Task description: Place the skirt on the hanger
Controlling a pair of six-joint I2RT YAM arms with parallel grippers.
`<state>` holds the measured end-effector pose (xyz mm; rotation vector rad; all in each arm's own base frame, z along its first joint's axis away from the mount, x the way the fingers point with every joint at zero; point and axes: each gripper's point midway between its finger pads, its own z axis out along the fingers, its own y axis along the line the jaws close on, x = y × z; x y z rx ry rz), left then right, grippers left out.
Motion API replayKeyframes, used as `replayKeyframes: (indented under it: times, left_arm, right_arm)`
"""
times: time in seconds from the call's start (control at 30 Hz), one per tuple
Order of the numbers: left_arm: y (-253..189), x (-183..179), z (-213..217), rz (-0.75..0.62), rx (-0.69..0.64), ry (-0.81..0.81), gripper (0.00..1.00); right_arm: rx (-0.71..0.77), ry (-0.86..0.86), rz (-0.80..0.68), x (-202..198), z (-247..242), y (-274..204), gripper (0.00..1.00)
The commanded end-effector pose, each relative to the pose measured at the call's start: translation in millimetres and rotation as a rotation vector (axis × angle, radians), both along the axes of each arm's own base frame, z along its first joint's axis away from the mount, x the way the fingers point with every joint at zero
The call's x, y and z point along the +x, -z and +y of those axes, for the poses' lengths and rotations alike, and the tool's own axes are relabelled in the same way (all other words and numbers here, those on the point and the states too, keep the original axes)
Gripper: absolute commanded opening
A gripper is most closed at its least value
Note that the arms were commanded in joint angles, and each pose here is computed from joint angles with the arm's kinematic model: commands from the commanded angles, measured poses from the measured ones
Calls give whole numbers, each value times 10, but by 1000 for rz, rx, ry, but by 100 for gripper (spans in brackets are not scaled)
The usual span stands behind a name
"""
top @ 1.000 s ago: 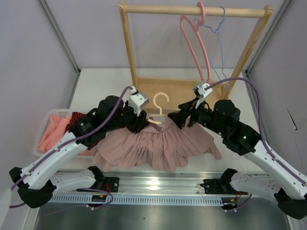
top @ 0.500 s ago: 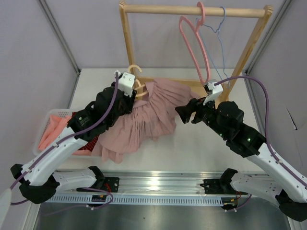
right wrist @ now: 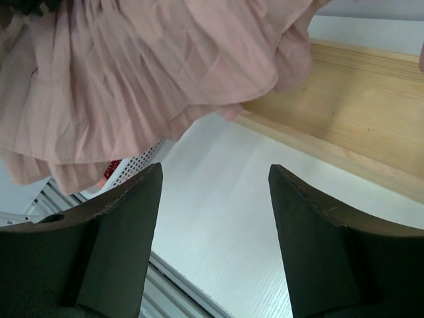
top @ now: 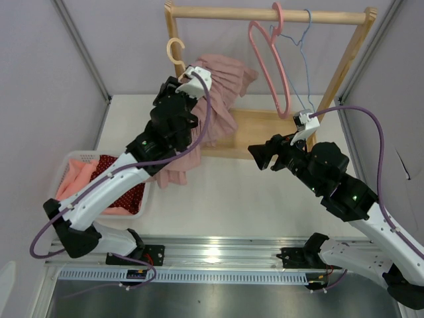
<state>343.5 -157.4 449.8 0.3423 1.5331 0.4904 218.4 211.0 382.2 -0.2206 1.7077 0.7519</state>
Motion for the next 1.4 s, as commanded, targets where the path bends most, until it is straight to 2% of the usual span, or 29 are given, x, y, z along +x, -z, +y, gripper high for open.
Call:
replayKeyframes:
  times: [0.0,0.07,0.1,0.13,0.17,0.2,0.23,0.27,0.3,0.5,0.73,0.9,0.93,1.0,1.37]
  left_arm:
    - [-714,-70,210,-208,-23,-156,0]
    - [-862,-79,228,-259,-4,-190,0]
    - [-851,-30,185,-254,76,-211,0]
    - [-980,-60,222,-318,20,-239,0]
    - [-1002,-51,210,-335,36,-258,0]
    - [-1000,9,145,-330,126,-290,0]
    - [-1091,-36,187,-401,65,-324,0]
    - [-1185,-54,202,-429,71,-350,0]
    - [-1191,-45,176,-432,121,-370,0]
    - [-1263,174,-29,-462,121,-354,0]
    - [-1272,509,-122,-417,114,-304,0]
    - [-1128,742,-116,-362,101,-284,0]
    - [-1064,803,-125,-328,134,-277,0]
    - [-1043,850,-143,-312,110,-260,0]
    - [-806,1042,-442,-187,166,-118,0]
  right_arm:
    - [42,15,-48,-16,-66,-266,70]
    - [38,13,-56,-20,-69,-285,70]
    - [34,14,-57,-16,-74,-281,70]
    - [36,11,-58,-19,-69,-285,70]
    - [39,8,-65,-25,-69,-307,70]
    - [34,4,-64,-24,-62,-295,70]
    - [37,1,-66,-26,-59,-306,70]
    - [36,-3,-67,-31,-53,-312,70]
    - [33,-7,-69,-33,-47,-314,70]
    - [14,-11,-77,-45,-66,-339,70]
    - [-4,-9,-79,-52,-92,-345,70]
    - [-6,-12,-75,-42,-72,-344,69]
    - [-7,-15,-74,-45,-65,-343,68]
    - [-6,-16,-68,-37,-52,-336,68]
    - [-5,-21,-67,-66,-71,-342,66]
